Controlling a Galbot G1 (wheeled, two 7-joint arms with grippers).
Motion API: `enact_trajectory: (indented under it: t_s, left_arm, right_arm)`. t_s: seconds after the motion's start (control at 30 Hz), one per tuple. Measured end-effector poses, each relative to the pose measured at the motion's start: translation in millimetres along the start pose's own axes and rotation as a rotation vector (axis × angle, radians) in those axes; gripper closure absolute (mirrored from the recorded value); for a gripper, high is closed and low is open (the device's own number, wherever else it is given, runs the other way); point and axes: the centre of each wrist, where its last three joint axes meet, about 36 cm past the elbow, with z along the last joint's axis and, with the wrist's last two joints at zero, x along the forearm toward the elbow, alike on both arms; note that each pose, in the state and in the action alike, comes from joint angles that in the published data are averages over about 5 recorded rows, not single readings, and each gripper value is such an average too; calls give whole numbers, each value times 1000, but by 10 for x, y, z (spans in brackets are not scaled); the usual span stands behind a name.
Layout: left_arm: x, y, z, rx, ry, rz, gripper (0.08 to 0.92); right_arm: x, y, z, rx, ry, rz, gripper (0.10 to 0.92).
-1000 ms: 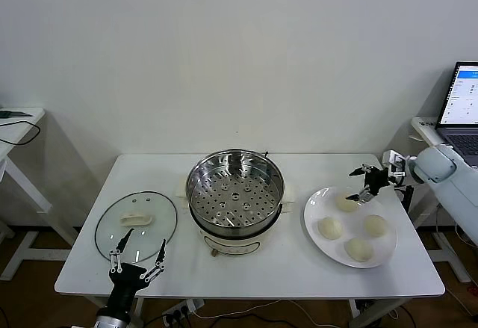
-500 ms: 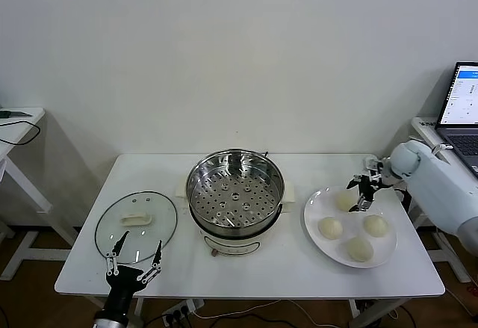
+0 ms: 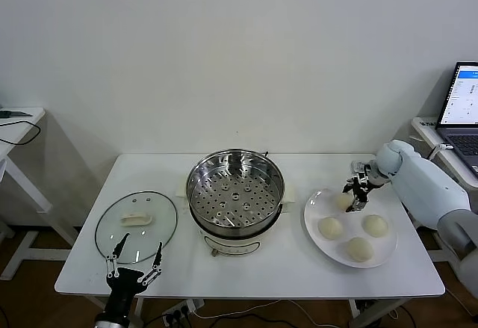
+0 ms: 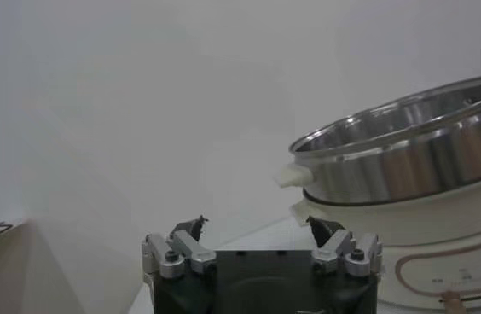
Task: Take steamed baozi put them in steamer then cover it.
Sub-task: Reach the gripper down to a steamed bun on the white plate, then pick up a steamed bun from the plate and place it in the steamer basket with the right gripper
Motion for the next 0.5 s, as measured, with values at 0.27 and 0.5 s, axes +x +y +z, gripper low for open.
enact_trajectory:
  t_s: [0.27, 0.5]
  left_arm:
    - [-14, -1, -5, 2, -2, -1, 177]
    - [-35, -4, -25, 3, -12, 2, 177]
  right_arm:
    - [397, -143, -241, 152, -17, 35, 370]
    - [1076, -382, -957, 485, -66, 100, 341]
